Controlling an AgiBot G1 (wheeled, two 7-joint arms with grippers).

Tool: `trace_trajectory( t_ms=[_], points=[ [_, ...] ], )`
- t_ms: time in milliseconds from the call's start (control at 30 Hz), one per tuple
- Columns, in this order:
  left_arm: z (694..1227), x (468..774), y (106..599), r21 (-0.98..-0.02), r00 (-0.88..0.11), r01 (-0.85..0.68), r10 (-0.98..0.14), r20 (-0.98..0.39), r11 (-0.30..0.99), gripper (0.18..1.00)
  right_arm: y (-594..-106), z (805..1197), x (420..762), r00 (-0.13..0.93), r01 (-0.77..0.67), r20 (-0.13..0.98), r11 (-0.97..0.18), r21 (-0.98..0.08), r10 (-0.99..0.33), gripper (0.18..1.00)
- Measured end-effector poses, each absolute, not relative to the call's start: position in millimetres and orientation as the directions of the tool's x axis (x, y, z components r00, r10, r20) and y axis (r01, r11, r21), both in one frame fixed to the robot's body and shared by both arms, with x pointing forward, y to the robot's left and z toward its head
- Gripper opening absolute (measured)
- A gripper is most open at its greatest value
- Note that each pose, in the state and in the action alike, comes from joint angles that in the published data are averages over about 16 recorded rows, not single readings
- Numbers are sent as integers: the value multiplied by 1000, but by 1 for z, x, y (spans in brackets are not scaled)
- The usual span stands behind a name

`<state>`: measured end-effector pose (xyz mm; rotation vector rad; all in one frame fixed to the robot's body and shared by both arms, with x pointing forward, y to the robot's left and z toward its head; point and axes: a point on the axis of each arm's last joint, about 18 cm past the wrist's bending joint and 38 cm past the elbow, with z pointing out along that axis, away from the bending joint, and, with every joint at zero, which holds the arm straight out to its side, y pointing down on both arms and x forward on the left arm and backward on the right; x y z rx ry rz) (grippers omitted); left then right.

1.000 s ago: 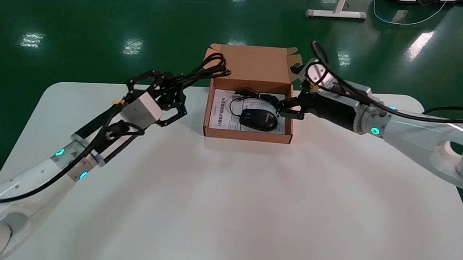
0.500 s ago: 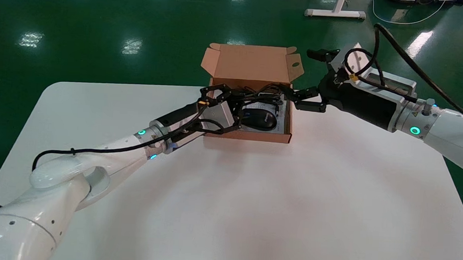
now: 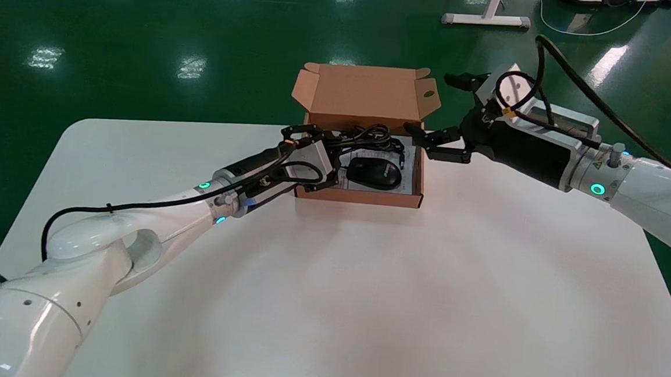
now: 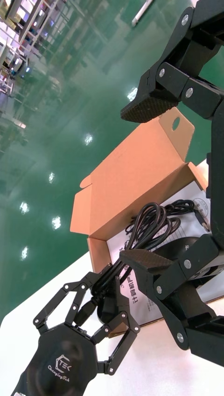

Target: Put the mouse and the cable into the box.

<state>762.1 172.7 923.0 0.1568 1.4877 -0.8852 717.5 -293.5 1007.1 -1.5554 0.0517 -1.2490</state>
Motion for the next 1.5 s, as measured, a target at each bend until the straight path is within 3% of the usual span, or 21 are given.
trace_trajectory(
  t_ms=[367, 667, 1100, 1500],
  points=[
    [928, 759, 179, -419, -151, 605, -419, -896, 678, 312, -292, 1007, 718, 446, 542, 666, -412, -732, -598, 1000],
    [948, 748, 190, -447, -151, 647, -471, -869, 618, 483, -283, 1016, 718, 442, 566, 657, -378, -732, -610, 1000],
    [968, 728, 207, -505, -190, 698, -548, -814, 508, 779, -279, 1031, 710, 456, 616, 574, -226, -755, -680, 1000],
    [986, 692, 238, -573, -296, 736, -589, -752, 361, 941, -302, 1036, 681, 499, 640, 552, -146, -754, -668, 1000]
  ],
)
